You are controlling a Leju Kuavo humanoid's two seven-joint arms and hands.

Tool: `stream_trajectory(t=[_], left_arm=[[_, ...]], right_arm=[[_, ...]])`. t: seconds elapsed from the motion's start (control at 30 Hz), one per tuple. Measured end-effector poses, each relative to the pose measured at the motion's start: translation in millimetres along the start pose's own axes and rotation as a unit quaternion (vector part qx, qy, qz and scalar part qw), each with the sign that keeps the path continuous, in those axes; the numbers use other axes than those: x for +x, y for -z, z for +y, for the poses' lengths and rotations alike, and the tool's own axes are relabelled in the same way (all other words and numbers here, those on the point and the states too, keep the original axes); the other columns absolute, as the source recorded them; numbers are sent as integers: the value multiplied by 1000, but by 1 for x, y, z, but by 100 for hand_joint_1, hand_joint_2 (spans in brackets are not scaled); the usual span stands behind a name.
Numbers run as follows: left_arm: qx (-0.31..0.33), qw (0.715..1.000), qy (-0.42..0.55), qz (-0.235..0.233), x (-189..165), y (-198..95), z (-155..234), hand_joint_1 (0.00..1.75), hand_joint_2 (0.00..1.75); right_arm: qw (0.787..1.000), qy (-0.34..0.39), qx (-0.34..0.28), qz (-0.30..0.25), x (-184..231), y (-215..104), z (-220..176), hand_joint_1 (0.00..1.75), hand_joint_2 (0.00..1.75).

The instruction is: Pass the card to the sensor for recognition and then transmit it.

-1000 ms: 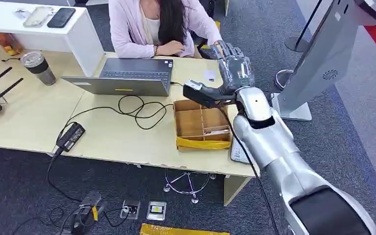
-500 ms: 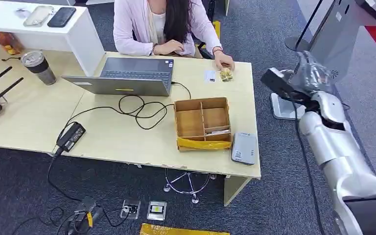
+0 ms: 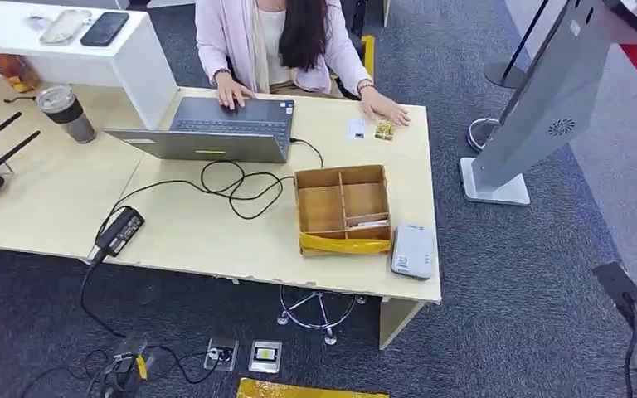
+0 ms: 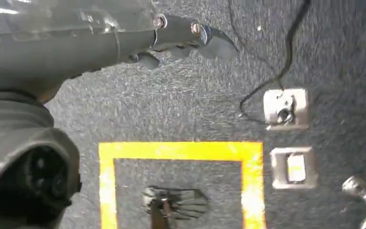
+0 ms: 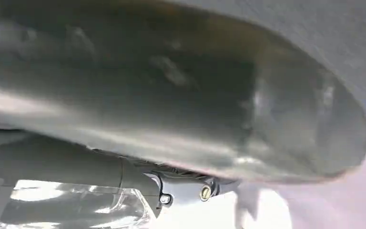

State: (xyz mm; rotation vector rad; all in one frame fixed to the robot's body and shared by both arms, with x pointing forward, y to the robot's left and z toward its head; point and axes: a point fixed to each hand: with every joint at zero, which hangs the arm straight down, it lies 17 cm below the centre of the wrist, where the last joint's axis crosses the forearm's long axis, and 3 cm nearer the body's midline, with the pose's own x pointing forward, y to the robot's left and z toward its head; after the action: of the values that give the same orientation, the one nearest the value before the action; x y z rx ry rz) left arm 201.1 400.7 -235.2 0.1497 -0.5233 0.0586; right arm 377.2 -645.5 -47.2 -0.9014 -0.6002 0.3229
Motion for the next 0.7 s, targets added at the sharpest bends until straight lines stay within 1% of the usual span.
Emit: stream_trajectory(t=[0.03, 0.07, 0.13, 0.2, 0.27, 0.33, 0.4, 0.47, 0.63, 0.7], left_arm=[[8, 1000, -10, -6, 3, 1, 3, 0, 0], [12, 1000, -22, -7, 4, 1, 5, 0, 0], [17, 999, -28, -4, 1, 0, 9, 0, 0], [20, 999, -31, 4, 0, 0, 10, 0, 0], [20, 999, -37, 7, 1, 1, 10, 0, 0], [20, 999, -41, 4, 3, 1, 10, 0, 0], [19, 999, -48, 0, 6, 1, 9, 0, 0], [19, 998, -53, -7, 11, 1, 9, 0, 0], [14, 998, -61, -17, 18, 1, 6, 0, 0], [13, 998, -66, -20, 20, 1, 5, 0, 0]], right_arm=[[999, 25, 14, 34, -34, -7, 18, 0, 0], [997, 34, 30, 63, -68, -16, 39, 0, 0], [990, 59, 63, 115, -117, -39, 81, 0, 0], [979, 69, 91, 170, -155, -65, 119, 0, 0], [966, 87, 108, 216, -180, -87, 148, 0, 0], [956, 118, 114, 244, -194, -105, 170, 0, 0], [949, 145, 119, 254, -196, -117, 189, 0, 0], [943, 166, 113, 264, -199, -124, 198, 0, 0], [919, 217, 101, 312, -211, -145, 220, 0, 0], [913, 229, 98, 322, -213, -150, 225, 0, 0]])
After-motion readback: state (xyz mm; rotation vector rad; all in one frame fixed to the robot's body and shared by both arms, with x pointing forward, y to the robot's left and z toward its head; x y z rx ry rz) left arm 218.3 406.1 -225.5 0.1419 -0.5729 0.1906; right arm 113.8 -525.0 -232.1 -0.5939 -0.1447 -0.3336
